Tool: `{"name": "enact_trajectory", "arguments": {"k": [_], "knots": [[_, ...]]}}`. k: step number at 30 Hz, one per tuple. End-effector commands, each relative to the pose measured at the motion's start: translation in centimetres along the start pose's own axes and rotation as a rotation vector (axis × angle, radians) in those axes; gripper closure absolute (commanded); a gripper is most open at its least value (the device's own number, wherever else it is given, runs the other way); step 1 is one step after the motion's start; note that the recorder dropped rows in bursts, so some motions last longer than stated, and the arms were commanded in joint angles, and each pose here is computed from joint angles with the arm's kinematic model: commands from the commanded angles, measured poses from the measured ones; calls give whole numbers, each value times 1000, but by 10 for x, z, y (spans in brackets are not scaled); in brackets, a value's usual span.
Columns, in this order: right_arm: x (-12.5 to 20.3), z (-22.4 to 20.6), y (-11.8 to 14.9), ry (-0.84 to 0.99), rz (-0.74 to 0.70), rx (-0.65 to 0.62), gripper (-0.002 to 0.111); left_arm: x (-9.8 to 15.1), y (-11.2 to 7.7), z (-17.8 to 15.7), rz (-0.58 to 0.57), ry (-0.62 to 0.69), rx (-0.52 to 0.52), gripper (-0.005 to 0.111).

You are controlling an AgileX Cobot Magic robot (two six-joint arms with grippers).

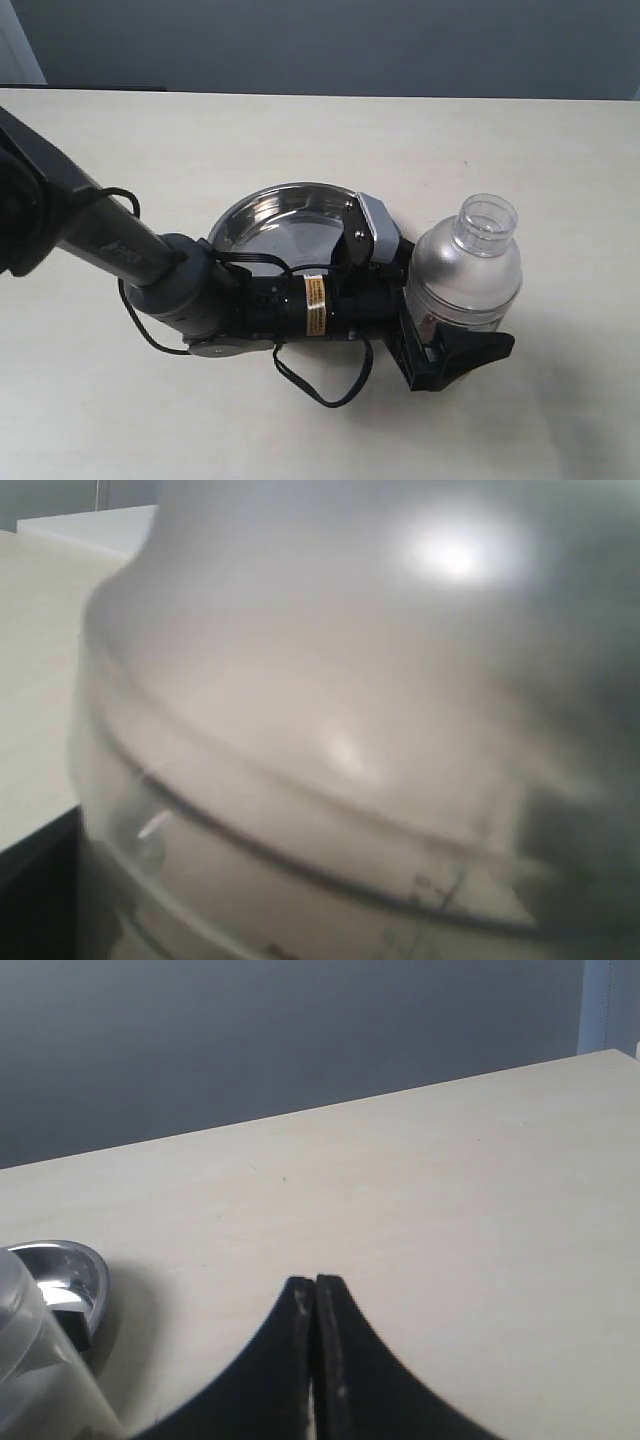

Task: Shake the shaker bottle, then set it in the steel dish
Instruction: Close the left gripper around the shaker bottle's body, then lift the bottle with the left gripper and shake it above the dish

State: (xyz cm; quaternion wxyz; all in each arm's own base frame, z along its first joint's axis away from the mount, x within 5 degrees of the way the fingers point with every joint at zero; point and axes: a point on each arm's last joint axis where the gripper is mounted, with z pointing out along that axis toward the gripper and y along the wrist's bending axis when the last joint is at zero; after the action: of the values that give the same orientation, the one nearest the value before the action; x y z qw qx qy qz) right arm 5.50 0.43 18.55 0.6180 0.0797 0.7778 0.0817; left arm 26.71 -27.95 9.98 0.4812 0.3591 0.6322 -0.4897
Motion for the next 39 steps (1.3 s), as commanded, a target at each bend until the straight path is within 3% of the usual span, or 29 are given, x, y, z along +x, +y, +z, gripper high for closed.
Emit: {"name": "enact_trajectory", "arguments": {"k": [1,11,14,23,31,36,39], "knots": [[-1,0,0,-12,-5,-3,109,1,-2,3,-20,-13,-6,1],[-1,0,0,-12,-5,-3,109,0,-1,4,-48,-29,-30,6],[-1,0,0,-12,-5,-3,109,0,-3,6,-52,-35,-33,18],[-1,0,0,-12,-5,-3,109,-1,-9,12,-85,-54,-41,72],[-1,0,0,-12,-5,-3,109,0,-18,17,-76,-50,-20,107],[-1,0,0,-12,-5,-3,109,-4,-20,18,-71,-22,-45,106],[-1,0,0,-12,-5,-3,109,-24,-23,17,-31,-17,-73,106]]}}
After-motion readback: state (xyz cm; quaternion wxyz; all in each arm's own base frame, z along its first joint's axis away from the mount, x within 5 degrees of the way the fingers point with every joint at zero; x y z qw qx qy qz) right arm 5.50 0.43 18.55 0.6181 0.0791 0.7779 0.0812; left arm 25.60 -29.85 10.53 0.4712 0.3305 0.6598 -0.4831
